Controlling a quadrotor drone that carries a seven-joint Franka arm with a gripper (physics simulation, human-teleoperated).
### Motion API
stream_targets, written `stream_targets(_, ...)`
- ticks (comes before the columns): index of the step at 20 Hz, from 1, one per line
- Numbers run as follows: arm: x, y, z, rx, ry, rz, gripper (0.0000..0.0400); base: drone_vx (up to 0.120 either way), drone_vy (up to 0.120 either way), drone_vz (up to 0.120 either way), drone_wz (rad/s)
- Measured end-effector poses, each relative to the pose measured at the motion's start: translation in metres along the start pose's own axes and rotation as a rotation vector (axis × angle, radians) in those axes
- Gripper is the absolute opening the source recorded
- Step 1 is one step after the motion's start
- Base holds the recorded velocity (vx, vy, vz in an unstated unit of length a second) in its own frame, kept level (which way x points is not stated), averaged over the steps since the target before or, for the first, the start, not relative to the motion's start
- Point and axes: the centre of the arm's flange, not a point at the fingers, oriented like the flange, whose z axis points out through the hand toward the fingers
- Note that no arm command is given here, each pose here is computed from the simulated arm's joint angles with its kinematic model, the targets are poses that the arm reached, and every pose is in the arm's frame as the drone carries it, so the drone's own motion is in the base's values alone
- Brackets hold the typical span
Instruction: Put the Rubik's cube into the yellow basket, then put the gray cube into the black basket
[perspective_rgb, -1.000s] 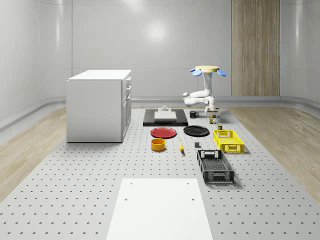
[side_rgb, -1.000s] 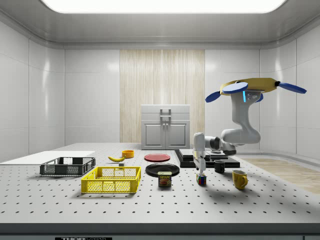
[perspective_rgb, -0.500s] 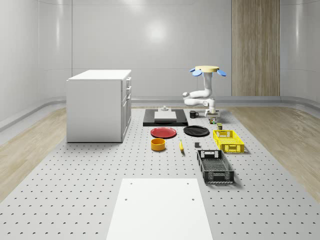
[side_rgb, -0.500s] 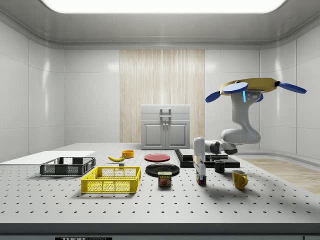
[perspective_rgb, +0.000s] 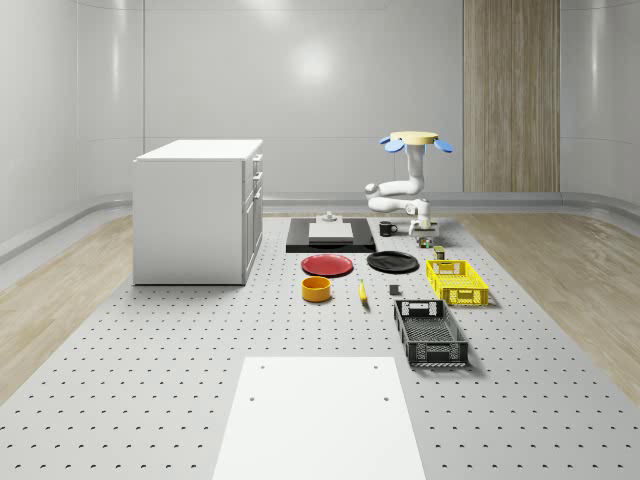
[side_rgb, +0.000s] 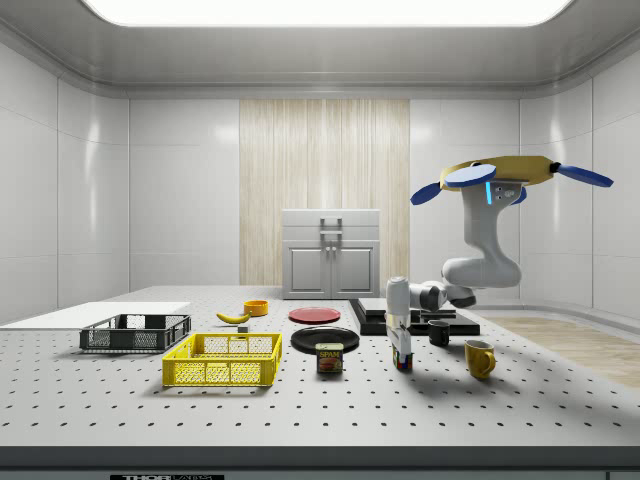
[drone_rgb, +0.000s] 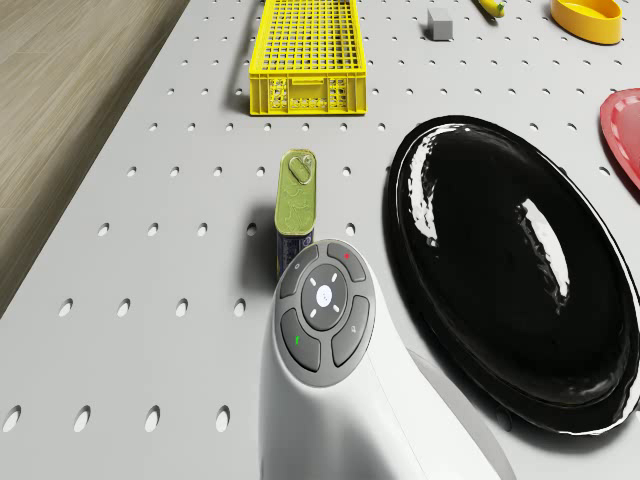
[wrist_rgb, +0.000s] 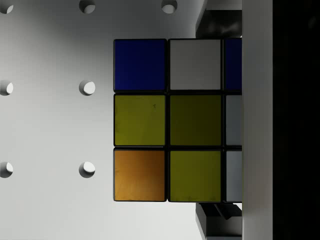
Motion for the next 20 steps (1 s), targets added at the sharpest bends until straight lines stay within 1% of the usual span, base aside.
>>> stream_targets(3, 0.0005, 0.0005, 0.0006, 0.0, 0.0, 0.0, 0.04, 0.0, 0.0, 0.0, 0.0)
stream_targets(11, -0.0025, 0.0045, 0.0011, 0.0, 0.0, 0.0, 0.04, 0.0, 0.0, 0.0, 0.0)
stream_targets(12, -0.0027, 0.0046, 0.0011, 0.0, 0.0, 0.0, 0.0394, 0.0, 0.0, 0.0, 0.0)
stream_targets(15, -0.0029, 0.005, 0.0011, 0.0, 0.0, 0.0, 0.0358, 0.0, 0.0, 0.0, 0.0)
stream_targets(20, -0.0031, 0.0052, 0.0011, 0.0, 0.0, 0.0, 0.0334, 0.0, 0.0, 0.0, 0.0)
